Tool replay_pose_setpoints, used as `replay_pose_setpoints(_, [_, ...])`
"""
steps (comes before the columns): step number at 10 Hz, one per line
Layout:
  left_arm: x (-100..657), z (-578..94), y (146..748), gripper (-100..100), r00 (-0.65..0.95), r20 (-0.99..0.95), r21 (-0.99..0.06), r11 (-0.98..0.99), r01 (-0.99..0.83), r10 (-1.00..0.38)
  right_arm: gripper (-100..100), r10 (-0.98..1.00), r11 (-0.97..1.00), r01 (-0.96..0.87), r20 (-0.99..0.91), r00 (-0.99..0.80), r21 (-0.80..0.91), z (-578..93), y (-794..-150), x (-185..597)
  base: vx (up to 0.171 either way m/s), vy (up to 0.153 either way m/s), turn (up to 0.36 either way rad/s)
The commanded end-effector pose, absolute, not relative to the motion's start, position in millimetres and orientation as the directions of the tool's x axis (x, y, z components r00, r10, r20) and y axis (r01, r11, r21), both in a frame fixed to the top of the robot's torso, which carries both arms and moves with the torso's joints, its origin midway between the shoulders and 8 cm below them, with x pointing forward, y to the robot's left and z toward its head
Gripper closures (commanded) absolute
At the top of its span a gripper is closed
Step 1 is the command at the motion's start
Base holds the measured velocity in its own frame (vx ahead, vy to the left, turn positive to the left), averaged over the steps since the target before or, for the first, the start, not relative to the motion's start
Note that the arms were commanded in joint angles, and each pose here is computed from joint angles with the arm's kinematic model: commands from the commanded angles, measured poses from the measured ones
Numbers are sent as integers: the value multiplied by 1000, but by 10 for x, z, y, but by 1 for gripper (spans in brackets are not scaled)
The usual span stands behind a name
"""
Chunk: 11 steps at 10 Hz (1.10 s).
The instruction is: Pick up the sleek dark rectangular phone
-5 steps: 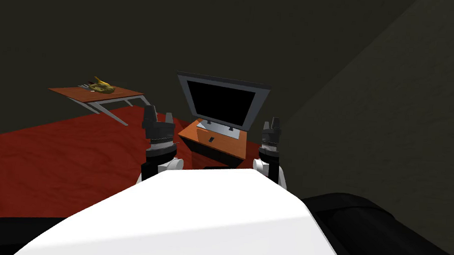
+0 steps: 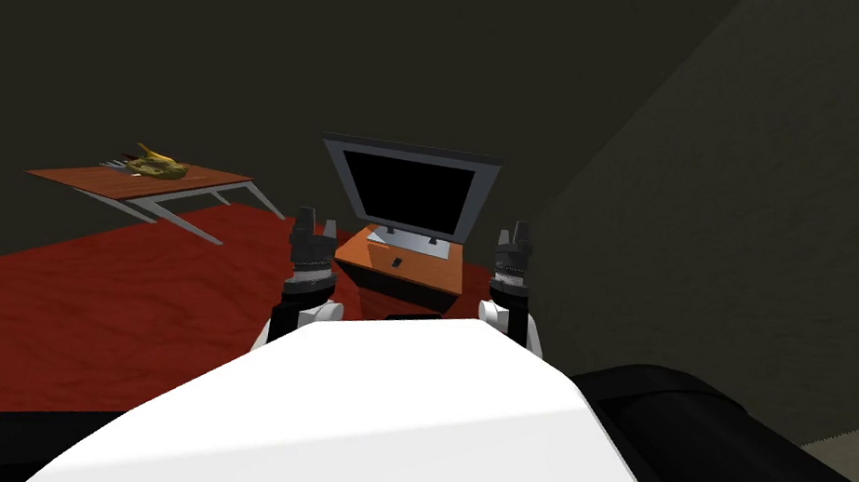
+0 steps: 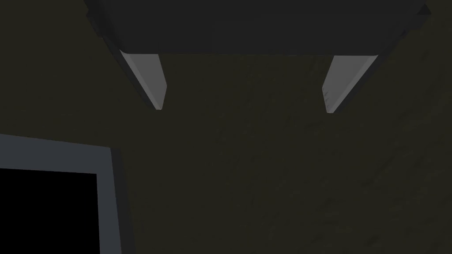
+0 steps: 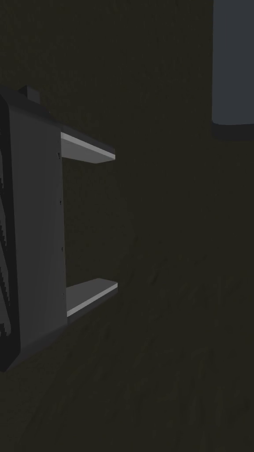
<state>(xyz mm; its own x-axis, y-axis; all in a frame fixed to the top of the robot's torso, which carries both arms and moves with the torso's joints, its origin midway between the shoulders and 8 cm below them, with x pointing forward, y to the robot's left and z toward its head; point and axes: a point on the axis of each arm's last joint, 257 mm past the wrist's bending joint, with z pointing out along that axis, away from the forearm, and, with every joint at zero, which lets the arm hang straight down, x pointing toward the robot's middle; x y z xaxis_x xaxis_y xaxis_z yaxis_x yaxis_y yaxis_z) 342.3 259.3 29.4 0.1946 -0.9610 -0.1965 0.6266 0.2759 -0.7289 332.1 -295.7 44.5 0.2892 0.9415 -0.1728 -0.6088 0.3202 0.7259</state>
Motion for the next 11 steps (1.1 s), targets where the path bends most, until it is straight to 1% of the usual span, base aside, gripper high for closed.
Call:
replay_pose_setpoints(1, [3508,85,2621,-100,183,-237,-751,299,588,-954,0,942,320,-609,-173,289,726,445,-2957,3321,-72,58,-241])
replay_pose_setpoints(4, [3701,-379,2731,-100,157,-306,-802,343,490,-939,0,942,320,-609,-173,289,726,445,-2956,3321,-89,60,-258])
replay_pose_setpoints(5, [3705,-394,2735,-100,156,-306,-803,343,487,-939,0,942,320,-609,-173,289,726,445,-2957,3321,-60,48,-113])
replay_pose_setpoints(6, [3768,-587,2790,-100,145,-328,-821,358,445,-933,0,941,320,-609,-173,289,726,444,-2957,3321,-44,47,-220])
replay_pose_setpoints(9, [3910,-1172,2963,-100,101,-394,-860,405,310,-913,0,942,320,-609,-173,289,726,445,-2957,3321,-71,62,-378])
replay_pose_setpoints(10, [3918,-1261,3004,-100,102,-389,-868,401,291,-916,0,942,320,-609,-173,289,726,445,-2957,3321,-69,45,-141])
replay_pose_setpoints(11, [3945,-1507,3086,-100,83,-410,-878,418,233,-908,0,941,320,-608,-173,289,726,444,-2957,3321,-56,21,-270])
